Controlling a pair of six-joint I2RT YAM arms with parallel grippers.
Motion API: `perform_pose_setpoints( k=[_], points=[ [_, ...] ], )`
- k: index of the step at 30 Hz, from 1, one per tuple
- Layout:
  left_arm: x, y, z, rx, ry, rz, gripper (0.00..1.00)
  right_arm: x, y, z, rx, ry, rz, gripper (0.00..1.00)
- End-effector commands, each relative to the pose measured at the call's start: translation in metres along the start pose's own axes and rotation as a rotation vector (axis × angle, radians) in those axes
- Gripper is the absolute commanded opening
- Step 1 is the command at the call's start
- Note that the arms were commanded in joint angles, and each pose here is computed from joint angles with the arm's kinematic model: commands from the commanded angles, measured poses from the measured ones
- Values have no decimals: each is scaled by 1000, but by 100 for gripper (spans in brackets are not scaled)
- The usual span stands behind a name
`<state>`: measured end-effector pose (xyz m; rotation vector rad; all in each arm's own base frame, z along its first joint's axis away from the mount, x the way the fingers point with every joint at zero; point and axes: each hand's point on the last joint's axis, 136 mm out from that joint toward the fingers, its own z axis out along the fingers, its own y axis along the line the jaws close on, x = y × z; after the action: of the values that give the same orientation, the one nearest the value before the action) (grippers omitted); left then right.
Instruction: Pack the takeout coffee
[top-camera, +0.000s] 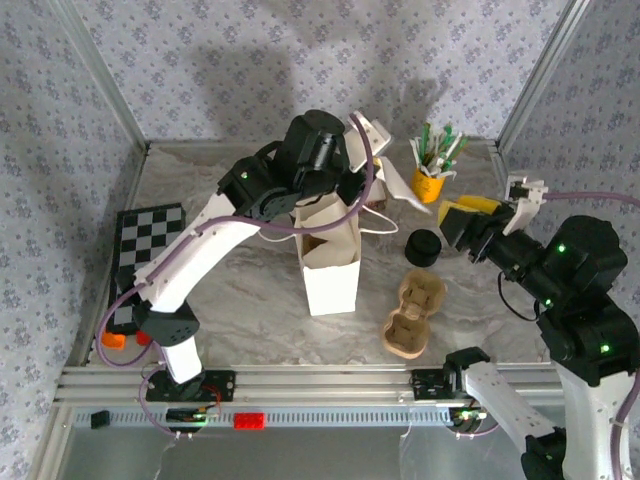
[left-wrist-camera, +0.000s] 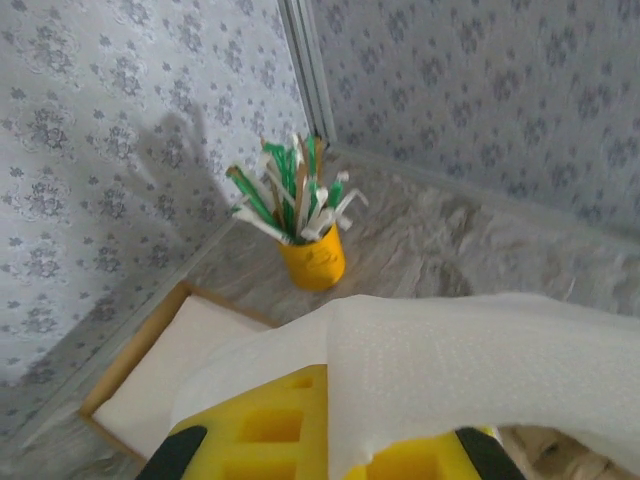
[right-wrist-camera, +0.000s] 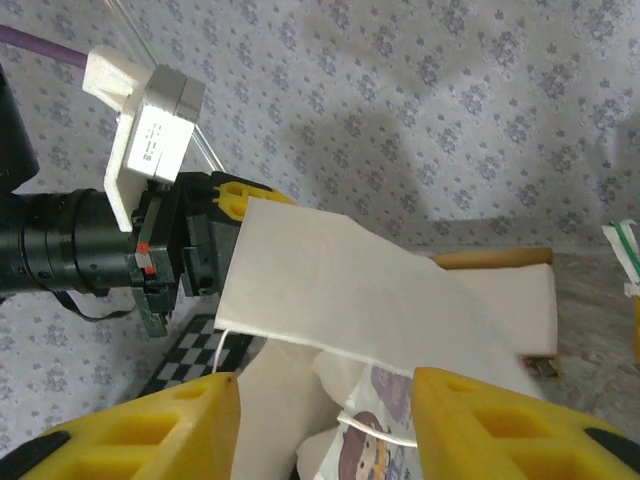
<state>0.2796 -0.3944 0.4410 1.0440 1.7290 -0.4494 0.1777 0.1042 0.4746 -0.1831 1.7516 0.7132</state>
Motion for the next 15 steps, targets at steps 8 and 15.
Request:
perform_pose_setpoints(
  k=[8,15],
  points=[
    [-6,0,-62,58,-11,187,0,13,10,64,-177,186,-238,66],
    [-7,-8,-82,119,-47,217,0,30,24,85,-320,187,-443,76]
  ],
)
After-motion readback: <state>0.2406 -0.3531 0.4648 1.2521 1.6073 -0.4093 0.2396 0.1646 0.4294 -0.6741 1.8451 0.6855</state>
